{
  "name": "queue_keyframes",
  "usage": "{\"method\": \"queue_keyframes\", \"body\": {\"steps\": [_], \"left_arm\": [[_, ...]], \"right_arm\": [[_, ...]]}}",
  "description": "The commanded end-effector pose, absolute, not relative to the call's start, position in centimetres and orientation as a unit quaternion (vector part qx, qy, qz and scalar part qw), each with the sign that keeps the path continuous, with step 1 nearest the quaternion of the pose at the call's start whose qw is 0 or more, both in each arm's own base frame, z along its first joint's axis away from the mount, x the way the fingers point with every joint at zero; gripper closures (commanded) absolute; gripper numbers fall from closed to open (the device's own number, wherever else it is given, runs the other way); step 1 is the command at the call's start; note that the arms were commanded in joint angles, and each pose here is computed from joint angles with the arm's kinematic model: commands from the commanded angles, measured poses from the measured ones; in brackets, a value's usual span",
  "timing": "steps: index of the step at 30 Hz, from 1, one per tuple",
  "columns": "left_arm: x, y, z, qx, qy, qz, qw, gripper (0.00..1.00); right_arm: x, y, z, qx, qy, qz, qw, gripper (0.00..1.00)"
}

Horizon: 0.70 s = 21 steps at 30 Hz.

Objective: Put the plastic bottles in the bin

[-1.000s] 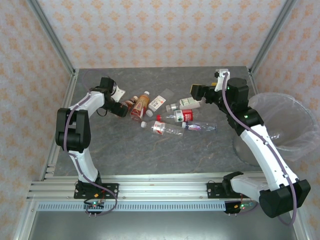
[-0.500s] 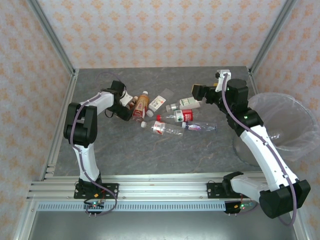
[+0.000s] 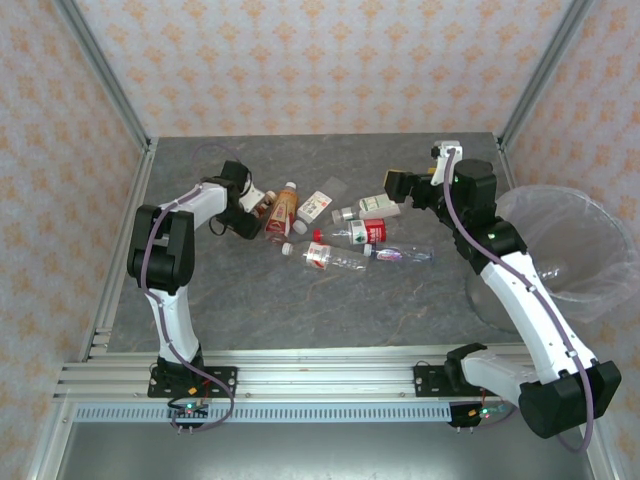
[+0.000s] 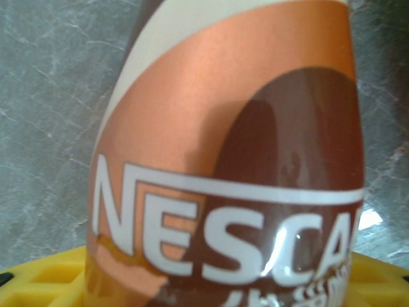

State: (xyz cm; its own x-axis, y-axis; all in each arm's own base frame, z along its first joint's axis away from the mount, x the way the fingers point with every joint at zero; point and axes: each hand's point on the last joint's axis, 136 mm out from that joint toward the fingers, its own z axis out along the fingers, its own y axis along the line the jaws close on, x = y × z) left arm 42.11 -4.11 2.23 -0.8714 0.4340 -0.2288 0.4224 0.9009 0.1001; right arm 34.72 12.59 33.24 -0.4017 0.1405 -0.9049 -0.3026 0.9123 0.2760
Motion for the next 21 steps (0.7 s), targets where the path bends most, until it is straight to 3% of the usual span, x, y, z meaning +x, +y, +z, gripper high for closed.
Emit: {"method": "queue_keyframes", "body": {"steps": [1,12,21], "left_arm": [[41.6,-4.5,3.7,0.210,0.968,-0.001,0.141,0.42],[42.6,-3.7,7.8,0.152,0.963,0.012,0.220,0.61],[42.2,-3.4,10.8,0.041,0.953,0.004,0.301,0.65]], "right_arm": [[34.4,12.4,33.9,-0.052,0.802,0.195,0.562,0.01],[35.2,9.2,31.7,0.035,0.830,0.132,0.540,0.01],[35.0,10.1,31.6,0.011,0.806,0.160,0.570,0.01]]}}
